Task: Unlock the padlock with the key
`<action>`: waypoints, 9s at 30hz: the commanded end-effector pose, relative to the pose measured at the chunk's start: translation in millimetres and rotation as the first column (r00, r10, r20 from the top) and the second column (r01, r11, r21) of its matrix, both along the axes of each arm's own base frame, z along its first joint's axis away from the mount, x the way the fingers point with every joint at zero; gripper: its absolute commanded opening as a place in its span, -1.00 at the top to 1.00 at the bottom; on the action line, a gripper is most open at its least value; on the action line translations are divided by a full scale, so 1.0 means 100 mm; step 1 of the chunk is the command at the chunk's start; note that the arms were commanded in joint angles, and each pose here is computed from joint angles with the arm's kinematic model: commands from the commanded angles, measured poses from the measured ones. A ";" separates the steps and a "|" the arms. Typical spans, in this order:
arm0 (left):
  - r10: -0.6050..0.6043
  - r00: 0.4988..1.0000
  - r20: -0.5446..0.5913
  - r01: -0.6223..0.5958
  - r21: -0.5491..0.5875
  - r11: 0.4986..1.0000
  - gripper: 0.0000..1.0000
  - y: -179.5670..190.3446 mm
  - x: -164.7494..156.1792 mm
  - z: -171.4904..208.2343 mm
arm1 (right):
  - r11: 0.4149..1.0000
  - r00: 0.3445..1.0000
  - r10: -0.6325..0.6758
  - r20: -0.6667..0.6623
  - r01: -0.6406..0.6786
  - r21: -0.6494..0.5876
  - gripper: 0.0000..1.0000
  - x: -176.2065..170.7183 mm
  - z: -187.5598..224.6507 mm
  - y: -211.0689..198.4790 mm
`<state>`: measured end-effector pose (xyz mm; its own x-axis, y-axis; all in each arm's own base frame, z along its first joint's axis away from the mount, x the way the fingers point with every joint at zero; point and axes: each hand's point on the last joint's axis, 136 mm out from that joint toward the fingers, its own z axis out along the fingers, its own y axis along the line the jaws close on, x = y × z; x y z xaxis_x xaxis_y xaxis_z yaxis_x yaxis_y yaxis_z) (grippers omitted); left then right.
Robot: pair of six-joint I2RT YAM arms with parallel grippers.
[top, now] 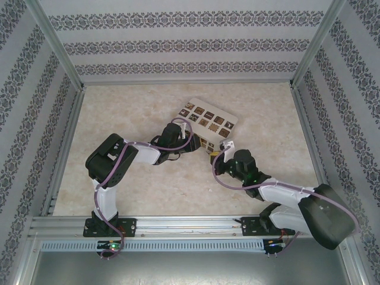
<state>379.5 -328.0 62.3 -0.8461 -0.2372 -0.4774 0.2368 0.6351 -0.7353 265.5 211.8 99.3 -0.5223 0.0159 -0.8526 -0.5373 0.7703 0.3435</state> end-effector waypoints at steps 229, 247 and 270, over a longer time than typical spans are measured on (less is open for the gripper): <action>-0.114 0.993 -0.040 0.105 -0.190 0.976 0.48 -0.24 -0.24 0.73 | 0.977 0.948 0.126 0.292 -0.169 0.128 1.00 0.86 0.10 0.35; -0.132 0.989 -0.060 0.120 -0.167 0.979 0.48 -0.24 -0.28 0.70 | 0.954 0.926 0.186 0.329 -0.250 0.163 1.00 0.87 0.30 0.50; -0.162 0.985 -0.066 0.149 -0.170 0.974 0.48 -0.26 -0.33 0.70 | 0.962 0.878 0.177 0.445 -0.250 0.109 1.00 0.96 0.55 0.52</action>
